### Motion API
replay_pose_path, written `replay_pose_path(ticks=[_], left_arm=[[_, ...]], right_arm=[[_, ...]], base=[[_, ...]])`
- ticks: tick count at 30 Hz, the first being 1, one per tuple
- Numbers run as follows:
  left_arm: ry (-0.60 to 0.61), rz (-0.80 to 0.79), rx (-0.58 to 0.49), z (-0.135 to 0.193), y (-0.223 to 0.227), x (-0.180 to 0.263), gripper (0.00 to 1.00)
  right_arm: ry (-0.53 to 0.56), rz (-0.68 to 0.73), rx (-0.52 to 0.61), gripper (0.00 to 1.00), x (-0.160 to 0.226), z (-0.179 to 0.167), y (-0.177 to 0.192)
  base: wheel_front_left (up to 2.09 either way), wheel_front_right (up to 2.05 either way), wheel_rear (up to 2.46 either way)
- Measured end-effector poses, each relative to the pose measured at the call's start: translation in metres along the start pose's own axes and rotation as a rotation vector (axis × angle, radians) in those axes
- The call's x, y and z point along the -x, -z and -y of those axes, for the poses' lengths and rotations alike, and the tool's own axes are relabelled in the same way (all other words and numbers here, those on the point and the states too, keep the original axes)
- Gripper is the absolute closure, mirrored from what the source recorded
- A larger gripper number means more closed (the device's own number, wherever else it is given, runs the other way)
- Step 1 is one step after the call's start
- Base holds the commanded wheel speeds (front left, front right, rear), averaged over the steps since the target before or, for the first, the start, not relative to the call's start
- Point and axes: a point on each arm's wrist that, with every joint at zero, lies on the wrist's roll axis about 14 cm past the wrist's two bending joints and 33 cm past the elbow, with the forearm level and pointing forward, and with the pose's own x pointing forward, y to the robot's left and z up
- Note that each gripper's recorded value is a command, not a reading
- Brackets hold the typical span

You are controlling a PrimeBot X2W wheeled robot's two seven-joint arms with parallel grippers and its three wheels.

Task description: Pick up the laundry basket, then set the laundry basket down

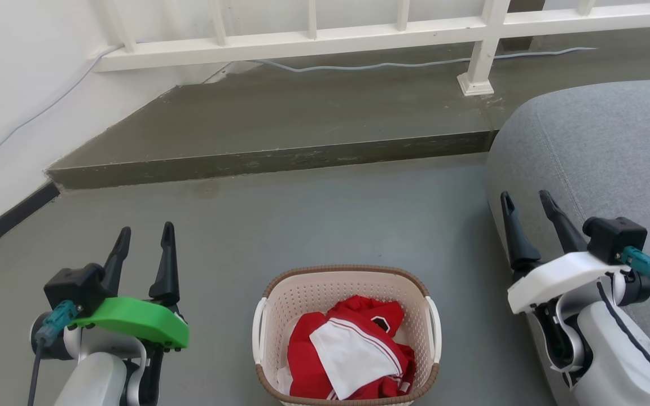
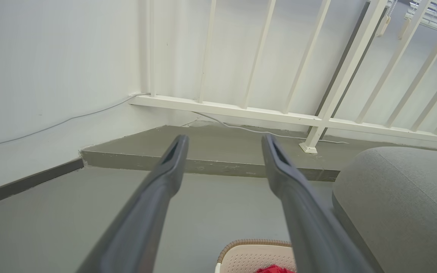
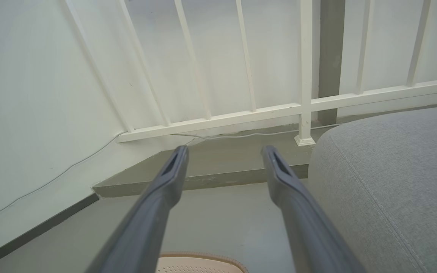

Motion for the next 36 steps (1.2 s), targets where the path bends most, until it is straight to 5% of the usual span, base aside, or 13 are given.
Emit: replay_pose_path(ticks=[36], left_arm=[[-0.012,0.020,0.015,0.000,0.004,0.011,0.00]], right_arm=[[0.022,-0.016,-0.007,0.00,0.017,0.004,0.011]], base=[[0.00,0.00,0.00]])
